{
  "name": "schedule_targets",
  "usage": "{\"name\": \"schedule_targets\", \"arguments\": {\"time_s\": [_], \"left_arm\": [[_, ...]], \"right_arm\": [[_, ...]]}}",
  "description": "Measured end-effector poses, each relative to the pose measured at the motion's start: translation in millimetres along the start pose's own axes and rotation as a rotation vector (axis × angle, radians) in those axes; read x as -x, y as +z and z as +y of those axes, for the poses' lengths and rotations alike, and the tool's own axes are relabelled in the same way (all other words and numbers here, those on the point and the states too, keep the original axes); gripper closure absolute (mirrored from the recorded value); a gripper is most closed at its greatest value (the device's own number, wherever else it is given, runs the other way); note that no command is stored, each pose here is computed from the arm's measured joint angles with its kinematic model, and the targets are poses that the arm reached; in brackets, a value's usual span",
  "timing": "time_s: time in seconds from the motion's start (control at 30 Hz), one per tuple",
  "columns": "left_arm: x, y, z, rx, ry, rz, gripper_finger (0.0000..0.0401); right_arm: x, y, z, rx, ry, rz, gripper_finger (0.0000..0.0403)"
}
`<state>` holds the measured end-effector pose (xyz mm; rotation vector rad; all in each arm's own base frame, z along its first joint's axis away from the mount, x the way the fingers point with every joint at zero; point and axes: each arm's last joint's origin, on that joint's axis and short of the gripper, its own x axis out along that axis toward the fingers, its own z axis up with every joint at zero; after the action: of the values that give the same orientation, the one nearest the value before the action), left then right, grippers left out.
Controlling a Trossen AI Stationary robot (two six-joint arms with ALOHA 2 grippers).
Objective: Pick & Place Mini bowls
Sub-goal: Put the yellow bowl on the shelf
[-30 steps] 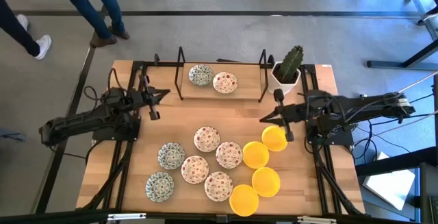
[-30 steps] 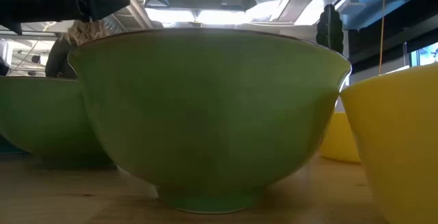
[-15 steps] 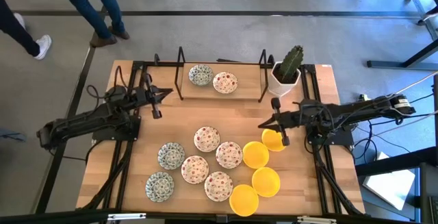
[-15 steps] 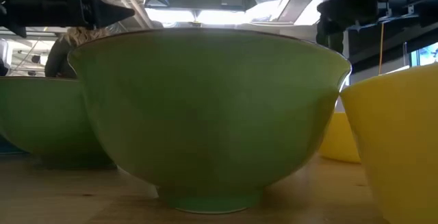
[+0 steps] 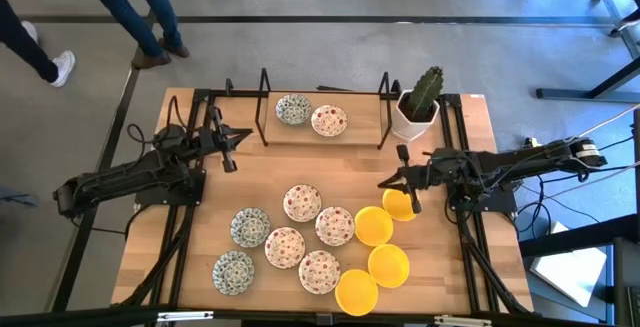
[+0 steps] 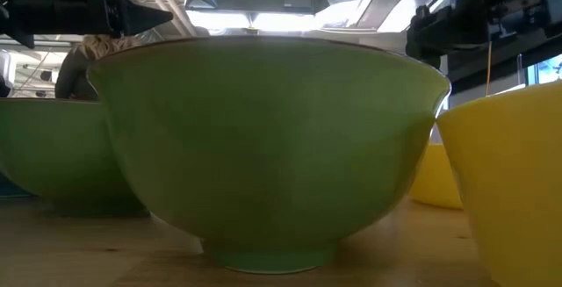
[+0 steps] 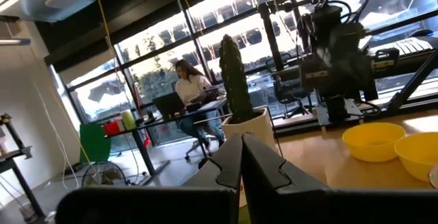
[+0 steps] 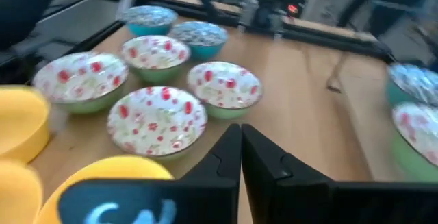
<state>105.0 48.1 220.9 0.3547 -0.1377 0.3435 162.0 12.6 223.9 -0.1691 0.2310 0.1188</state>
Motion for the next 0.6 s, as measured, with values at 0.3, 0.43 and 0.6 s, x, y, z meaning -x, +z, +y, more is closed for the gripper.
{"name": "schedule_targets", "arguments": {"time_s": [0.3, 0.43, 0.6], "left_arm": [[0, 0, 0, -0.002, 0.001, 0.003, 0.0397], [0, 0, 0, -0.002, 0.0, 0.004, 0.0397], [0, 0, 0, -0.002, 0.0, 0.004, 0.0397]], "right_arm": [[13, 30, -9, -0.121, -0.224, 0.325, 0.0387], [18, 36, -11, -0.239, -0.285, 0.48, 0.0386], [15, 34, -9, -0.282, -0.234, 0.637, 0.0372]]}}
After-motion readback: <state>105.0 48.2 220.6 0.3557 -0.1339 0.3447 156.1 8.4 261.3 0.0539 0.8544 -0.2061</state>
